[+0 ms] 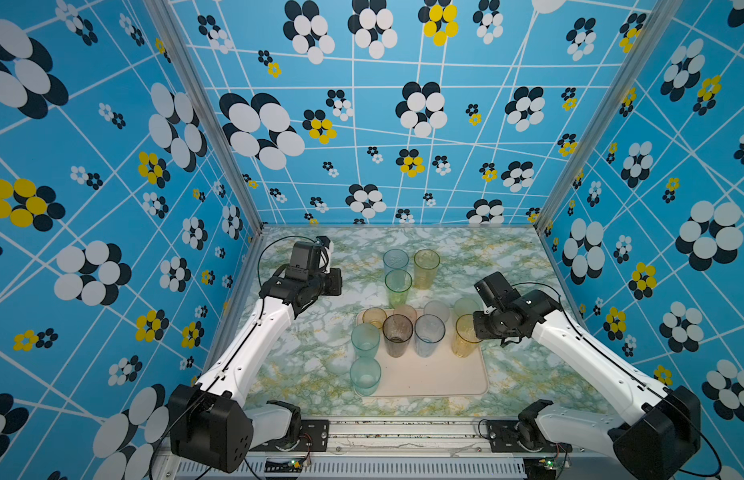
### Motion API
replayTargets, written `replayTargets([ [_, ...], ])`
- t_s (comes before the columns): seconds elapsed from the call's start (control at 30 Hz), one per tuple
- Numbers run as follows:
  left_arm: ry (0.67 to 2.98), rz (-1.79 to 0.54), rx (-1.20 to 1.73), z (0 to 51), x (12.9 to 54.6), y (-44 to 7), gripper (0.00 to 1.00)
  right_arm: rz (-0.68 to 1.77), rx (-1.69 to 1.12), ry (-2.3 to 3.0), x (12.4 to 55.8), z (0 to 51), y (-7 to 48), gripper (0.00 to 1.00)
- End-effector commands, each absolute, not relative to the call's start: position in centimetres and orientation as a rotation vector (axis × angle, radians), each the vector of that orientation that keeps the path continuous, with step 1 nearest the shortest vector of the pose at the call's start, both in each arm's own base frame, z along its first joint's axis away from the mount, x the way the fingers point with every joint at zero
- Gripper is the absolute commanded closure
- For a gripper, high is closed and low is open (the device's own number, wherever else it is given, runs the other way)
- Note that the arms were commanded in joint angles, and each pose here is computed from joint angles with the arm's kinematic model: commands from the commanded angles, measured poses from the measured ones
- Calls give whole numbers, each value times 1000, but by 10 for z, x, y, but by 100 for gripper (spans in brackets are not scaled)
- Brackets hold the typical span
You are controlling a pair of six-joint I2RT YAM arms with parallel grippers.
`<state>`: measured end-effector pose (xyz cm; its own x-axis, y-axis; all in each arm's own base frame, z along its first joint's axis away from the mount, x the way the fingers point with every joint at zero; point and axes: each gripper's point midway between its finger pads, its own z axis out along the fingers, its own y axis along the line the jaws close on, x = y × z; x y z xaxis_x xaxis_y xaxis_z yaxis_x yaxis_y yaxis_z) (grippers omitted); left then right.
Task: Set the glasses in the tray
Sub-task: 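Lower the amber cup onto the tray and open the right gripper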
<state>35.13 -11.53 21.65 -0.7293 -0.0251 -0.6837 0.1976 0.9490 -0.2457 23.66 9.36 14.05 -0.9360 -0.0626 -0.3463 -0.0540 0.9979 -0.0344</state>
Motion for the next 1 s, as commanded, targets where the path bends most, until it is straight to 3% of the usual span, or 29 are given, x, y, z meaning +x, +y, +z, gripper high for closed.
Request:
replayTargets([
  [0.0, 2346, -373, 145, 224, 353, -117, 86, -53, -74, 2785, 236, 138, 93, 80],
  [0.43, 2351, -368, 147, 222, 353, -117, 86, -52, -72, 2778, 236, 140, 92, 74],
  [0.97, 2414, -368, 207, 215, 362, -132, 83, -50, -72, 2668, 249, 179, 88, 57],
])
